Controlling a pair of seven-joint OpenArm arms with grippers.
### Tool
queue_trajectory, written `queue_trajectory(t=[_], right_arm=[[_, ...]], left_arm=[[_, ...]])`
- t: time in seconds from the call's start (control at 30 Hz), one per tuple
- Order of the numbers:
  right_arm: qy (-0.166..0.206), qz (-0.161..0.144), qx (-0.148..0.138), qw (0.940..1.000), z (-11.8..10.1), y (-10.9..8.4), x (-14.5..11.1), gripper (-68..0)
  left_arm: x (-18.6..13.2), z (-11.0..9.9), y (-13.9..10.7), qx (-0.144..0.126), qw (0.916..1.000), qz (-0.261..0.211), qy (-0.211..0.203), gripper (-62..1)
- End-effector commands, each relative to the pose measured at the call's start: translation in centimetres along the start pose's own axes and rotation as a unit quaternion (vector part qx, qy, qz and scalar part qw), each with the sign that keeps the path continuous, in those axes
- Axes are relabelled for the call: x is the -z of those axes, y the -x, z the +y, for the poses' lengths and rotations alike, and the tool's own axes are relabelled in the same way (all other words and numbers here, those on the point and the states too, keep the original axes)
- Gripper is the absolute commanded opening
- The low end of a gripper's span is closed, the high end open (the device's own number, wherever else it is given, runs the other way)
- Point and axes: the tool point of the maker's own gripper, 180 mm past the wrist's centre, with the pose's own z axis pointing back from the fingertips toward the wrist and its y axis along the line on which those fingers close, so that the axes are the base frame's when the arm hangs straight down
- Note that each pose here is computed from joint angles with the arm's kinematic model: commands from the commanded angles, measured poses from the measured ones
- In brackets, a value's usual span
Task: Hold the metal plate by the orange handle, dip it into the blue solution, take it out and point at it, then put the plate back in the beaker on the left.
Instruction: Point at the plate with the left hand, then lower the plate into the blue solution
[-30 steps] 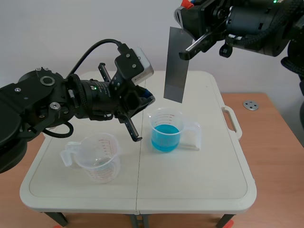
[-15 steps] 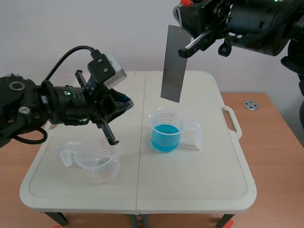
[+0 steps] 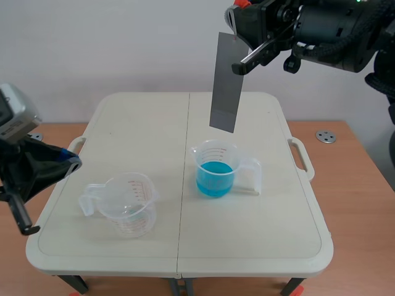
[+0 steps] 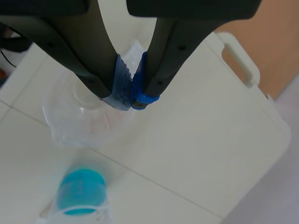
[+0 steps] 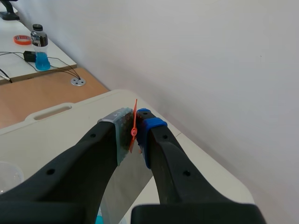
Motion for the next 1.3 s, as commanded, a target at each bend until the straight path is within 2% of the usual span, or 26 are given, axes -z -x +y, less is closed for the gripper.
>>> queue_trajectory(t=[0.0, 0.3, 0.47, 0.63, 0.87, 1.27], right_arm=[[-0.001, -0.023, -0.009, 0.9997, -0.3, -1.5, 0.0, -66.2], [-0.003, -0.013, 0.002, 0.9999, 0.3, -0.4, -0.3, -66.2], [-0.004, -0.006, 0.009, 0.9999, 0.3, 0.3, -0.3, -66.2], [-0.004, 0.000, 0.023, 0.9997, 0.3, 1.3, -0.1, -66.2], [-0.005, 0.010, 0.044, 0.9990, 0.3, 3.0, 0.1, -66.2], [0.000, 0.011, 0.045, 0.9989, 0.3, 5.7, 0.3, -66.2]], left_arm=[[-0.7, -0.3, 0.3, -0.011, 0.9999, 0.000, -0.006, -59.2], [-5.7, -3.3, 5.3, -0.060, 0.9961, 0.065, -0.003, -59.2], [-8.1, -5.5, 7.9, -0.091, 0.9905, 0.103, 0.007, -59.2], [-10.2, -7.5, 10.0, -0.111, 0.9837, 0.141, 0.009, -59.2], [-11.4, -8.9, 11.5, -0.119, 0.9782, 0.170, 0.010, -59.2], [-11.5, -8.9, 11.6, -0.114, 0.9783, 0.172, 0.010, -59.2]])
